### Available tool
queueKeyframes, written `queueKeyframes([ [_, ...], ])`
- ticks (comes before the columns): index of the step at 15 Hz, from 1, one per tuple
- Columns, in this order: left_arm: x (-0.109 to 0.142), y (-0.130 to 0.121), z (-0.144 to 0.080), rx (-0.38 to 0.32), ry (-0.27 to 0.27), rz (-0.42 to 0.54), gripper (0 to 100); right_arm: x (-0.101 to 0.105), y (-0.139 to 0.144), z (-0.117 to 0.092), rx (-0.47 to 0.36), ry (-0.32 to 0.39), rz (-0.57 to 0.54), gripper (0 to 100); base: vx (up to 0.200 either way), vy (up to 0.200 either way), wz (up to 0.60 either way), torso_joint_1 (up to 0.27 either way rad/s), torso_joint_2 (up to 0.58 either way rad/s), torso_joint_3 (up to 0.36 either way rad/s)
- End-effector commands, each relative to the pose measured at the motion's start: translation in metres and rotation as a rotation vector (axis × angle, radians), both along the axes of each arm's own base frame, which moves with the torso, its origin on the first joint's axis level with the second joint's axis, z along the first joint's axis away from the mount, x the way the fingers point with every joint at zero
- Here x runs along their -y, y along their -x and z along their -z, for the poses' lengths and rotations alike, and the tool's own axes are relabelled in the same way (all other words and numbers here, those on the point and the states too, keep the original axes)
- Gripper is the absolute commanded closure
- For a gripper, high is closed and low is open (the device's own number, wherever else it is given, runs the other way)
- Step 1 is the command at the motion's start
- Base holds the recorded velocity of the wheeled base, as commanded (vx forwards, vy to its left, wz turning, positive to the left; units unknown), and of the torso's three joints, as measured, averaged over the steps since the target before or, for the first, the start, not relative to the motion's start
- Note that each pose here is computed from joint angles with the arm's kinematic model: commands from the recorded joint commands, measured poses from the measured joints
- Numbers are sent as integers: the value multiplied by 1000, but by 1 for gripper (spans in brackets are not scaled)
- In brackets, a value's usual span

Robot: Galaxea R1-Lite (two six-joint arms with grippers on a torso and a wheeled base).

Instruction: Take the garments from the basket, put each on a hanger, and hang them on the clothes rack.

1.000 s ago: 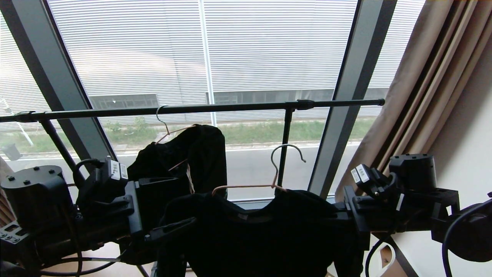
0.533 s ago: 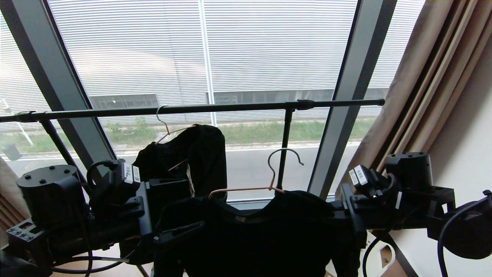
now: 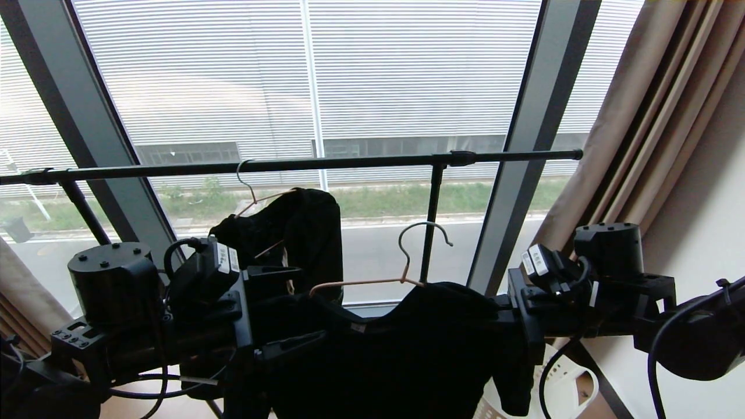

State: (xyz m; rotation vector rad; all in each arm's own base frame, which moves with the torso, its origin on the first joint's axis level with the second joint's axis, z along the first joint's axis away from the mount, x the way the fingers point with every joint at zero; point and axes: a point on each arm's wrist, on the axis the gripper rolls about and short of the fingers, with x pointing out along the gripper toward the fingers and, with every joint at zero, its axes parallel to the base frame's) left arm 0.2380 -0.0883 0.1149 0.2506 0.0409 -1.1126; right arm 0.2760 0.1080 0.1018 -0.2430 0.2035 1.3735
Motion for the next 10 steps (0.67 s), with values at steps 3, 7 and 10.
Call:
queueKeyframes([
  [3, 7, -8, 2, 0, 1, 15, 0, 0, 2, 0, -1, 0, -2, 100, 0, 0, 0, 0, 0, 0],
  [7, 11, -11, 7, -16, -5, 29, 0, 1, 4, -2, 3, -2, -2, 100, 0, 0, 0, 0, 0, 0],
  [10, 15, -9, 8, -21, -4, 42, 0, 1, 4, -2, 3, -3, -3, 100, 0, 0, 0, 0, 0, 0],
])
